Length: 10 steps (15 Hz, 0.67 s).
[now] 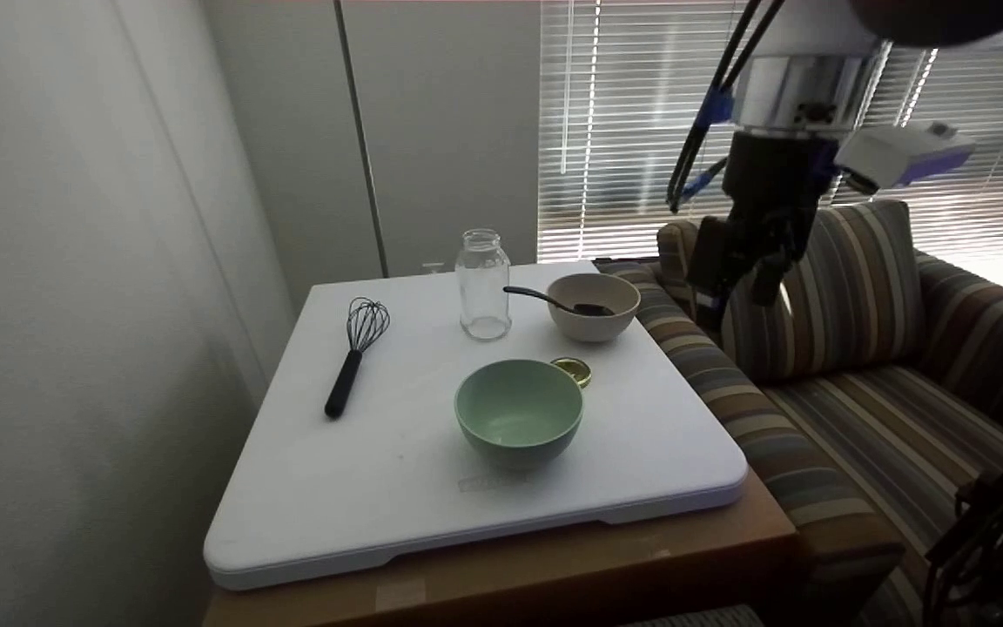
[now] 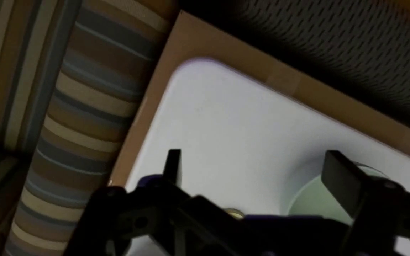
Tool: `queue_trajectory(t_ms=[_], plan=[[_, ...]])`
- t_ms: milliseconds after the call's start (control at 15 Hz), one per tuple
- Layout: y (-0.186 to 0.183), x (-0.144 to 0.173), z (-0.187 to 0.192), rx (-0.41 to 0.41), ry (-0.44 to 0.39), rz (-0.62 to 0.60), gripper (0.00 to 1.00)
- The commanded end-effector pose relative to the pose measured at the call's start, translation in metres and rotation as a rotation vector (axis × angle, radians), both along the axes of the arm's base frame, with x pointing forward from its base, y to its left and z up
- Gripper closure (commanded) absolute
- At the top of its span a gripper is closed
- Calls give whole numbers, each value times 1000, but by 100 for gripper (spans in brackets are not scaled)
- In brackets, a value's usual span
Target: Pick the lid on the table and put it on the bottle
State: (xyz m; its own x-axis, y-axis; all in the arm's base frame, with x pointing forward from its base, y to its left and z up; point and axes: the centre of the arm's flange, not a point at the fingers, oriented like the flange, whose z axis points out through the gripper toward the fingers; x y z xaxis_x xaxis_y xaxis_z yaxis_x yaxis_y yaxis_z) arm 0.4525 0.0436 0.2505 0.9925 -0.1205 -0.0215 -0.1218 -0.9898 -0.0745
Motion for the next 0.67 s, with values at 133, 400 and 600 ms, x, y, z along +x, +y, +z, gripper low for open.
queue_trajectory(t_ms=[133, 400, 600], plan=[[-12, 13, -34, 76, 58, -89, 0], [-13, 27, -49, 23, 7, -143, 0], [-16, 53, -95, -79, -127, -258, 0]])
